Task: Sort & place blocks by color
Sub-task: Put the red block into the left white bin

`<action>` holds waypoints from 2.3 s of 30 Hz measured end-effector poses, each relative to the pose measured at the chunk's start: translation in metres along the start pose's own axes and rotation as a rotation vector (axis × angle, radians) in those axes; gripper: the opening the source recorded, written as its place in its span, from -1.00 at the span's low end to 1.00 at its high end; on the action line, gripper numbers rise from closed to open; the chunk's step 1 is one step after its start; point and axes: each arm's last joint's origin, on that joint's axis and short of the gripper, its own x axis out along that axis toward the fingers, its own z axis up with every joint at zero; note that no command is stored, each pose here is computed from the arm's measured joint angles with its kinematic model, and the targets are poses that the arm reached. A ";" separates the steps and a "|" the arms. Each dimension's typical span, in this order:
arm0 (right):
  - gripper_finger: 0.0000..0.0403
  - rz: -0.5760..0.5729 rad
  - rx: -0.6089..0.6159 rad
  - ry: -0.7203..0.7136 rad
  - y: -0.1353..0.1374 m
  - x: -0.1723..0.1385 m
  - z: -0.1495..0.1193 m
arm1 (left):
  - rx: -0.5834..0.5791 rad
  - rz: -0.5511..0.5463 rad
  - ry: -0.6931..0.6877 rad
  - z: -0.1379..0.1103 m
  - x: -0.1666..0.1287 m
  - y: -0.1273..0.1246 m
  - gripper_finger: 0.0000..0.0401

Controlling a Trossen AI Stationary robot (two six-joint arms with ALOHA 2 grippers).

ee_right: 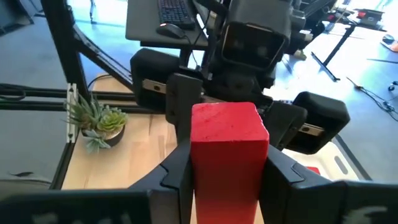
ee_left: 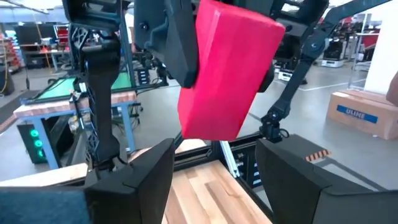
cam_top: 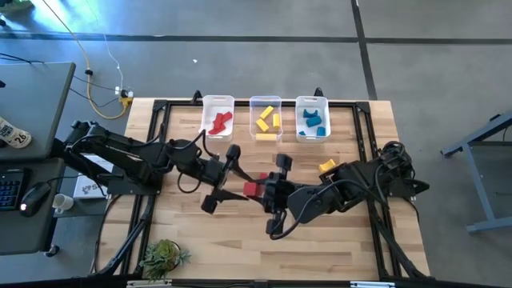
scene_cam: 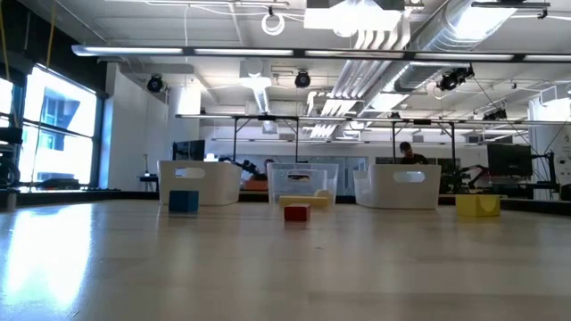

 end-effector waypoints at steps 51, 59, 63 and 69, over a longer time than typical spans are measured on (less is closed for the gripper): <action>0.01 -0.061 0.153 0.038 -0.030 0.032 -0.001 | 0.069 0.229 0.252 -0.023 -0.004 0.012 -0.46; 0.04 -0.070 0.120 0.114 -0.031 0.030 -0.009 | 0.065 0.311 0.637 -0.055 -0.028 0.037 -0.45; 0.04 -0.077 0.129 0.135 -0.034 0.031 -0.011 | 0.005 0.312 0.740 -0.064 -0.040 0.053 -0.45; 0.04 -0.089 0.141 0.155 -0.036 0.032 -0.013 | -0.043 0.372 0.804 -0.071 -0.057 0.081 -0.44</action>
